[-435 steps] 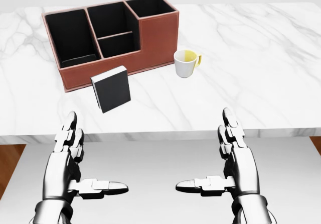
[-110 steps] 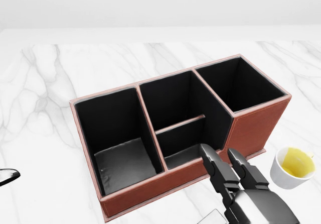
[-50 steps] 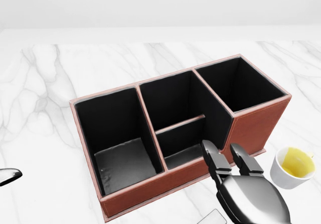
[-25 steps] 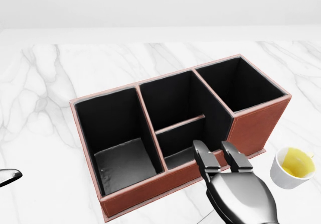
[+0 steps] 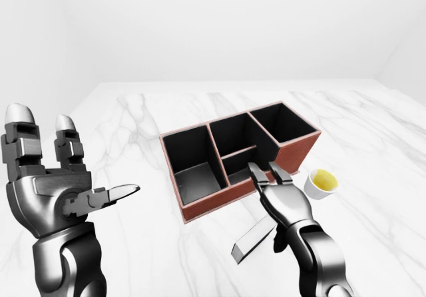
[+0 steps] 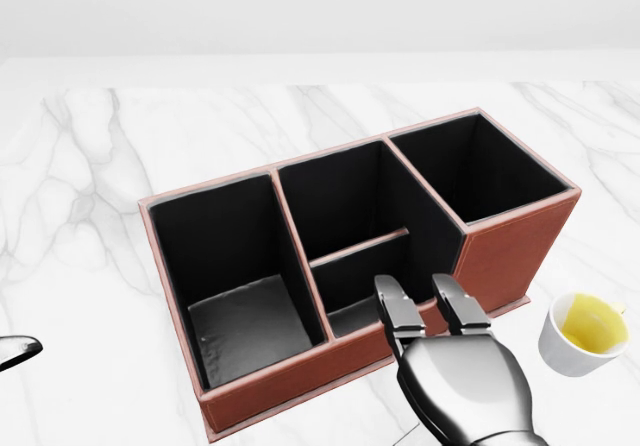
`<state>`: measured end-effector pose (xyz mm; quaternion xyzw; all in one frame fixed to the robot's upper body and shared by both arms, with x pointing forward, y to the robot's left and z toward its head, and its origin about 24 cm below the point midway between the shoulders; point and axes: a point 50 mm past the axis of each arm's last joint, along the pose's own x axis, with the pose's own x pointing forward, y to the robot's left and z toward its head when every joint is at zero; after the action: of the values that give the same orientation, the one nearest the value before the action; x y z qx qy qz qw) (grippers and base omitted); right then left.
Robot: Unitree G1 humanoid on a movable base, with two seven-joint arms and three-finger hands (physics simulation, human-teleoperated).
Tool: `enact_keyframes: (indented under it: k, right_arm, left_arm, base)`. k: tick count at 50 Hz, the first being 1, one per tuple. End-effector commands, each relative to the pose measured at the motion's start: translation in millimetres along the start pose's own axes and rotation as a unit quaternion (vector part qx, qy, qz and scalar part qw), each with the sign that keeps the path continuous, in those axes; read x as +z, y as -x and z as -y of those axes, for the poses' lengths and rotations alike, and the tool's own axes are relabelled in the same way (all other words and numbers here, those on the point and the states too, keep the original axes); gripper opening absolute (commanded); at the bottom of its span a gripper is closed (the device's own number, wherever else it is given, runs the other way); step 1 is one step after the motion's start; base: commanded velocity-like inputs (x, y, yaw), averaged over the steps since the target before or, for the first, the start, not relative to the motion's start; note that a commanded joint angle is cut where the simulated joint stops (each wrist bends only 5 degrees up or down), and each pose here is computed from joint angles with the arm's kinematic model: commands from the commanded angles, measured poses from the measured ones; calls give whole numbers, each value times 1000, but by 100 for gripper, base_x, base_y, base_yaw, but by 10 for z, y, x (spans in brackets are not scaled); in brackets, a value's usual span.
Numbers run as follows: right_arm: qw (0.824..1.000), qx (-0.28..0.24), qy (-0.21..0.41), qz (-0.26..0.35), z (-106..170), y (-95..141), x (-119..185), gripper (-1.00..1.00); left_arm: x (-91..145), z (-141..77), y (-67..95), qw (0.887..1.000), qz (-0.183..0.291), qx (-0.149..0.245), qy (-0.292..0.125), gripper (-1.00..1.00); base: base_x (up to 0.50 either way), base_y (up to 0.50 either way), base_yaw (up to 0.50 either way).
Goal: Pick up the book and place it in the front compartment of the caddy.
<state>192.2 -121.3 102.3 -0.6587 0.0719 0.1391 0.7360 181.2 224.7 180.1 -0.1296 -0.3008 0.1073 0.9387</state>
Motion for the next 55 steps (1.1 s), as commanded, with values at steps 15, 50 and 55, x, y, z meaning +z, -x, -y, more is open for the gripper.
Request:
enact_keyframes:
  k: [15,50,55]
  right_arm:
    - [1000,19,15,16,-73,-102,124,100]
    - [994,87,0,66,-350,-158,264,100]
    - [992,104,-6,71,-420,-155,262,100]
  left_arm:
    - [-73,-8,-4,1000,-14,6,0,100]
    - [-25,-28,-20,1000,-3,9,3,100]
    - [-32,-27,-20,1000,-5,9,4,100]
  base:
    - [0,0,0]
    - [0,0,0]
    - [0,0,0]
